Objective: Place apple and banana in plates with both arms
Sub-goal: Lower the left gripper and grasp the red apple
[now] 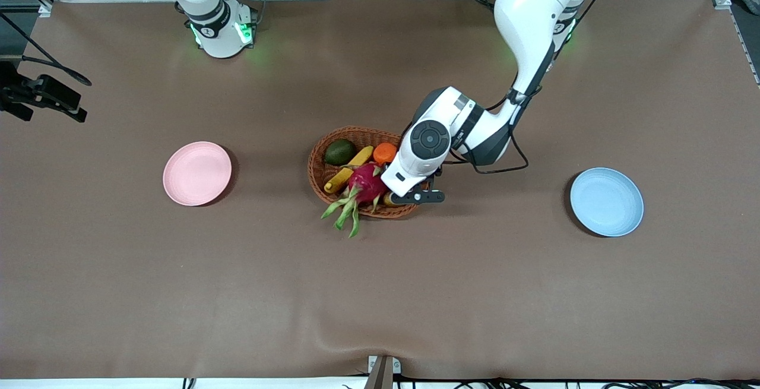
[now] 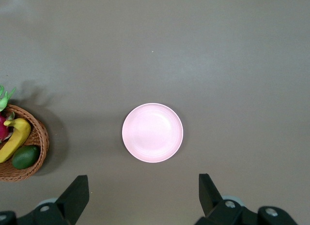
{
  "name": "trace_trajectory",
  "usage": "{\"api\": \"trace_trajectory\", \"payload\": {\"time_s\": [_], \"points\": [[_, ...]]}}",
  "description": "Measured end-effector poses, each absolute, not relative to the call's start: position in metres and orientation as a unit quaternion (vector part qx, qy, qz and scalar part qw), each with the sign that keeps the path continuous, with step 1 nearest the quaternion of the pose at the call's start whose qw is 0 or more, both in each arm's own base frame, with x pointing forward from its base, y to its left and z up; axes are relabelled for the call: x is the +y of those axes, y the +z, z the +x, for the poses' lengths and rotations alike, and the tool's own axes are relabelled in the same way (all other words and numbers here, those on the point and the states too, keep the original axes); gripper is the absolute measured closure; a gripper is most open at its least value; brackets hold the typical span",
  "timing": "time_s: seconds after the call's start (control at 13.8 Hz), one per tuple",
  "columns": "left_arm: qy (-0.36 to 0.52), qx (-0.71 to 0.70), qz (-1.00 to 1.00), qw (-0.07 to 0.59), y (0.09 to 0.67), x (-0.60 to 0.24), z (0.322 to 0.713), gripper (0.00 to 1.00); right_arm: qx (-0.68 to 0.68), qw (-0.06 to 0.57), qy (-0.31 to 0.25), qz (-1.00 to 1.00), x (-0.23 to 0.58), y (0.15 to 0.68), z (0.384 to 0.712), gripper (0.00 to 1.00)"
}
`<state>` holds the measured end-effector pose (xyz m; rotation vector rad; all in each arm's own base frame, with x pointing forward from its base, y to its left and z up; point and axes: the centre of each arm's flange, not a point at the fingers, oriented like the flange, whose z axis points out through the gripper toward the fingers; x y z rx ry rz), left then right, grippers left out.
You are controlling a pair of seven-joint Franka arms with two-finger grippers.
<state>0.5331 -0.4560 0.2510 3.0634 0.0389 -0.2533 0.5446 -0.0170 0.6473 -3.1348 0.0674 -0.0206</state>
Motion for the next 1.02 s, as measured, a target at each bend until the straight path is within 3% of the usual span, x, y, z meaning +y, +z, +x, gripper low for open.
{"api": "trace_trajectory", "payload": {"time_s": [1.02], "points": [[-0.085, 0.007, 0.996, 0.033, 0.226, -0.465, 0.526, 0.00, 0.021, 0.003, -0.004, -1.000, -0.017, 0.645, 0.546, 0.00]]}}
